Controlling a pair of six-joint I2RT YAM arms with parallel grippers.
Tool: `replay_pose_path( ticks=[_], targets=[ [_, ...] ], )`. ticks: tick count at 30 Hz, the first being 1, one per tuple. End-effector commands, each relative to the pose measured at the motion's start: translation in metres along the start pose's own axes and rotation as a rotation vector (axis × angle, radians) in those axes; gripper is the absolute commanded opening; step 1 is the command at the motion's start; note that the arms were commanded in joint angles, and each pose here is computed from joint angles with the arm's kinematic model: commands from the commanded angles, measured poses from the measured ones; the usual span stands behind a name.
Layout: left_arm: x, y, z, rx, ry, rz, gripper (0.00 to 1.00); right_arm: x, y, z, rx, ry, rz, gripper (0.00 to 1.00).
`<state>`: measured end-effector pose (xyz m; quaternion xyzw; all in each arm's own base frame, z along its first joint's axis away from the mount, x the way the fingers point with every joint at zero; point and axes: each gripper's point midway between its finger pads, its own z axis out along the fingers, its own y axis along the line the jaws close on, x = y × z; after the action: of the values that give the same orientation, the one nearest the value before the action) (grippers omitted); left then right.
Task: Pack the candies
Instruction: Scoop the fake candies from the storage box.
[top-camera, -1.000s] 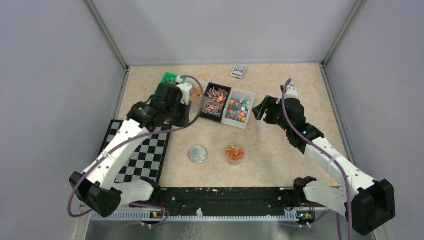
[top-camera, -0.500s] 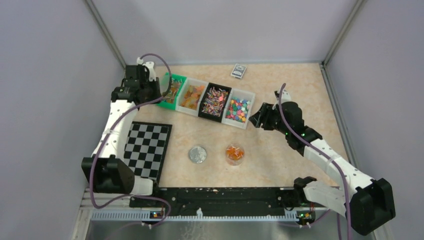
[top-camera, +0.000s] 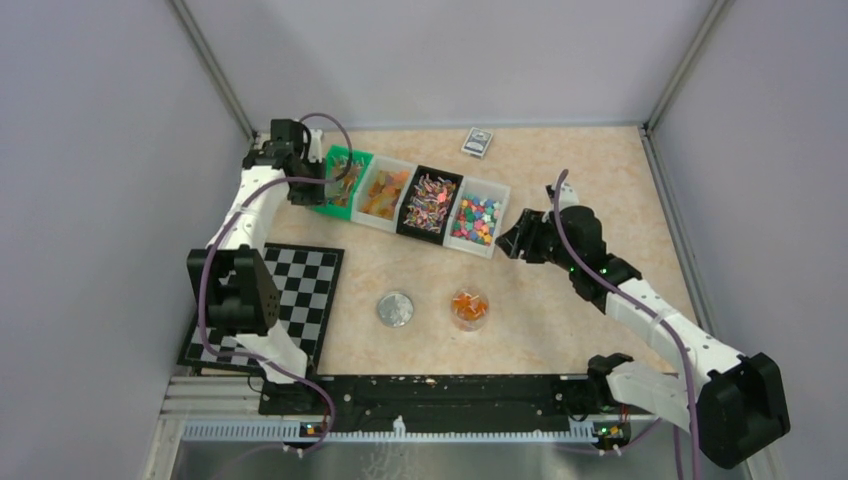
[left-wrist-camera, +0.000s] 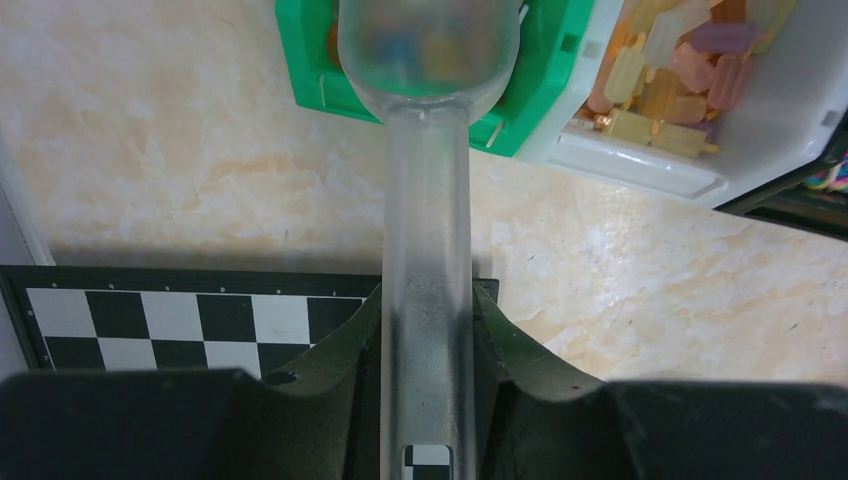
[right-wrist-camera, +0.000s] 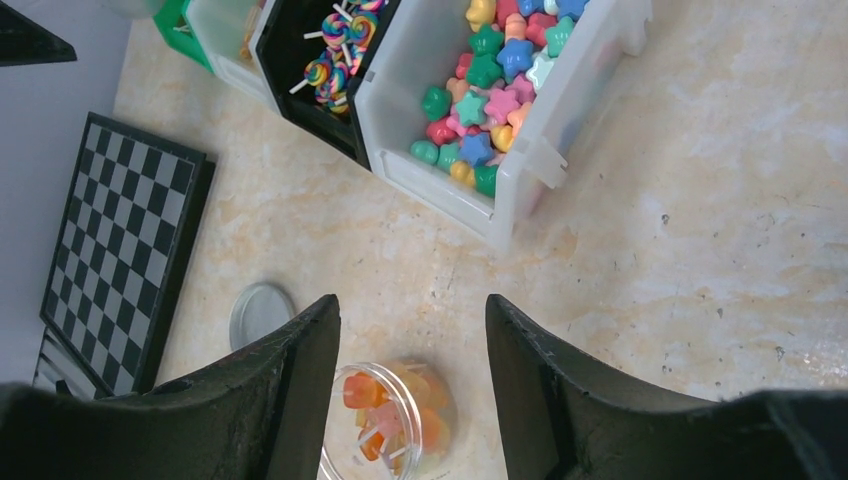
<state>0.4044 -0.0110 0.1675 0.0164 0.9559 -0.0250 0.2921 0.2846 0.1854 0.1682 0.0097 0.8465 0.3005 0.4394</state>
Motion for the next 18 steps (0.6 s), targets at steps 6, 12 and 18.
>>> replay_pose_path(
  ticks=[6,12,18],
  targets=[
    [0.006,0.003,0.020,0.024,0.086,0.039,0.00,-0.011,0.006,0.009,-0.031,-0.030,-0.013,0.55],
    [-0.007,0.013,0.038,0.011,0.088,0.027,0.00,-0.008,0.004,0.012,-0.028,-0.023,-0.005,0.55],
    [-0.016,0.013,0.051,0.013,0.013,0.042,0.00,-0.007,0.003,0.012,-0.019,-0.023,-0.004,0.55]
  ],
)
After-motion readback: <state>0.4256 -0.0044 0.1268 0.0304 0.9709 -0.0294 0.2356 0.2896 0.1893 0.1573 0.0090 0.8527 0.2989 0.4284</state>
